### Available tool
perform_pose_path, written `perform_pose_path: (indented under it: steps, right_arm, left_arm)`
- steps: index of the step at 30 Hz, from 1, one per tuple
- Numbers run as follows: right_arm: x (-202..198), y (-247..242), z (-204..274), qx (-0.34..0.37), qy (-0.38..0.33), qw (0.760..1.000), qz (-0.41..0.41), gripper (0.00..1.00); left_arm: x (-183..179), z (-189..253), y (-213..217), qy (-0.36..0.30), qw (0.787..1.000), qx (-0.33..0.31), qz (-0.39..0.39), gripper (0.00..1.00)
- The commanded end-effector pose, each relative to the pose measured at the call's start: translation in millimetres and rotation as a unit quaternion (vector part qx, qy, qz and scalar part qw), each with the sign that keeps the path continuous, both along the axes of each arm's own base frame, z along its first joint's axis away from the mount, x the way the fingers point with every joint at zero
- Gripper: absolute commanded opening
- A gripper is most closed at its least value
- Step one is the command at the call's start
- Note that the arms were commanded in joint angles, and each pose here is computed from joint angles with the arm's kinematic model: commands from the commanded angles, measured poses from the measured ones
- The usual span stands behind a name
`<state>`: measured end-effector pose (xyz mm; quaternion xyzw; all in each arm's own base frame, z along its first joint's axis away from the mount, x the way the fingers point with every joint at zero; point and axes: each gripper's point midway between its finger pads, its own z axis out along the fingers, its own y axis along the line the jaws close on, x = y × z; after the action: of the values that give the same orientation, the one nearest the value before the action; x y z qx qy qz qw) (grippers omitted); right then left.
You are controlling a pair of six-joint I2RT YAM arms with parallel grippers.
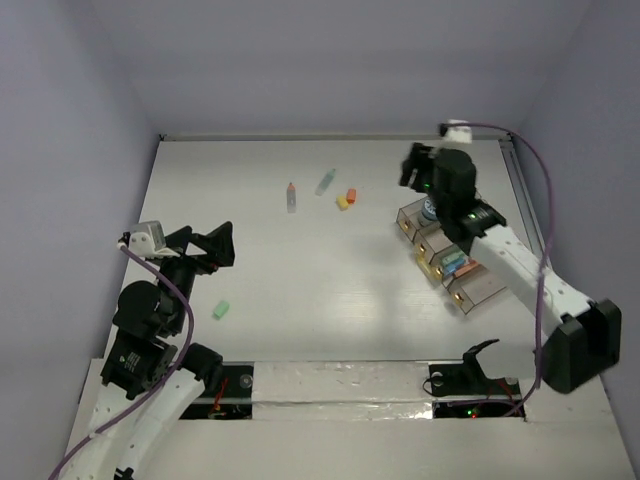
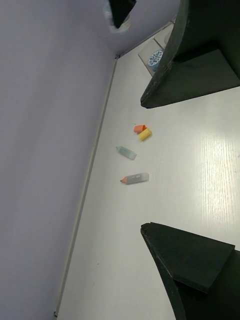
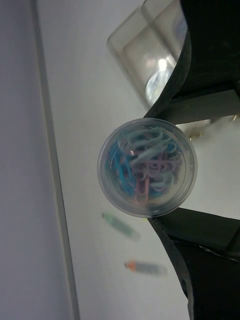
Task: Sort the stationery into containers
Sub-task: Pick up the stationery from the center of the board, then place the stationery in the storage box.
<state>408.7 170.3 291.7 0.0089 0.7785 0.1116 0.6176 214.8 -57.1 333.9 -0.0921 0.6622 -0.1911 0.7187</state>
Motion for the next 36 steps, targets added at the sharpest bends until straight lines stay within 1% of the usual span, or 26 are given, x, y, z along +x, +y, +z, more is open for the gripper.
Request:
perform_pose_path:
  steps: [1, 4, 5, 8, 15, 20, 27, 30, 31, 32, 33, 36]
  right_arm:
    - [-28, -63, -65, 0.005, 0.081, 0.993, -0.092, 0.37]
    - [-41, -106, -85, -0.003, 0.106, 0.983, -0.148, 0.37]
    - [-45, -115, -99, -0.007, 0.124, 0.980, -0.156, 0.37]
    - [-45, -128, -120, -0.011, 0.139, 0.975, -0.173, 0.37]
    - [-32, -139, -146, -0.019, 0.172, 0.965, -0.198, 0.37]
    - [-32, -146, -163, -0.019, 0.192, 0.959, -0.206, 0.38]
    - [-35, -149, -166, -0.013, 0.195, 0.958, -0.210, 0.40]
    - [-35, -147, -171, -0.012, 0.201, 0.957, -0.208, 0.56]
    - [-35, -147, -171, -0.011, 0.203, 0.957, -0.208, 0.66]
    - [-35, -147, -172, -0.011, 0.204, 0.957, -0.208, 0.70]
    - [-35, -147, -172, -0.012, 0.205, 0.956, -0.208, 0.77]
    - [-35, -148, -165, -0.011, 0.196, 0.958, -0.208, 0.88]
  left_arm:
    - [-4, 14, -4, -0.031, 0.999, -0.010, -0.015, 0.99]
    - [-5, 14, -6, -0.031, 0.999, -0.009, -0.022, 0.99]
    - [-5, 15, -7, -0.033, 0.999, -0.009, -0.022, 0.99]
    - [-6, 15, -8, -0.033, 0.999, -0.009, -0.026, 0.99]
    - [-8, 15, -6, -0.034, 0.999, -0.010, -0.024, 0.99]
    - [-8, 16, -6, -0.035, 0.999, -0.009, -0.024, 0.99]
    - [-6, 14, -7, -0.032, 0.999, -0.008, -0.024, 0.99]
    - [-6, 15, -7, -0.032, 0.999, -0.008, -0.025, 0.99]
    - [-6, 14, -8, -0.031, 0.999, -0.008, -0.025, 0.99]
    - [-6, 15, -7, -0.032, 0.999, -0.008, -0.025, 0.99]
    - [-6, 14, -8, -0.030, 0.999, -0.007, -0.025, 0.99]
    - [-5, 13, -8, -0.030, 0.999, -0.008, -0.025, 0.99]
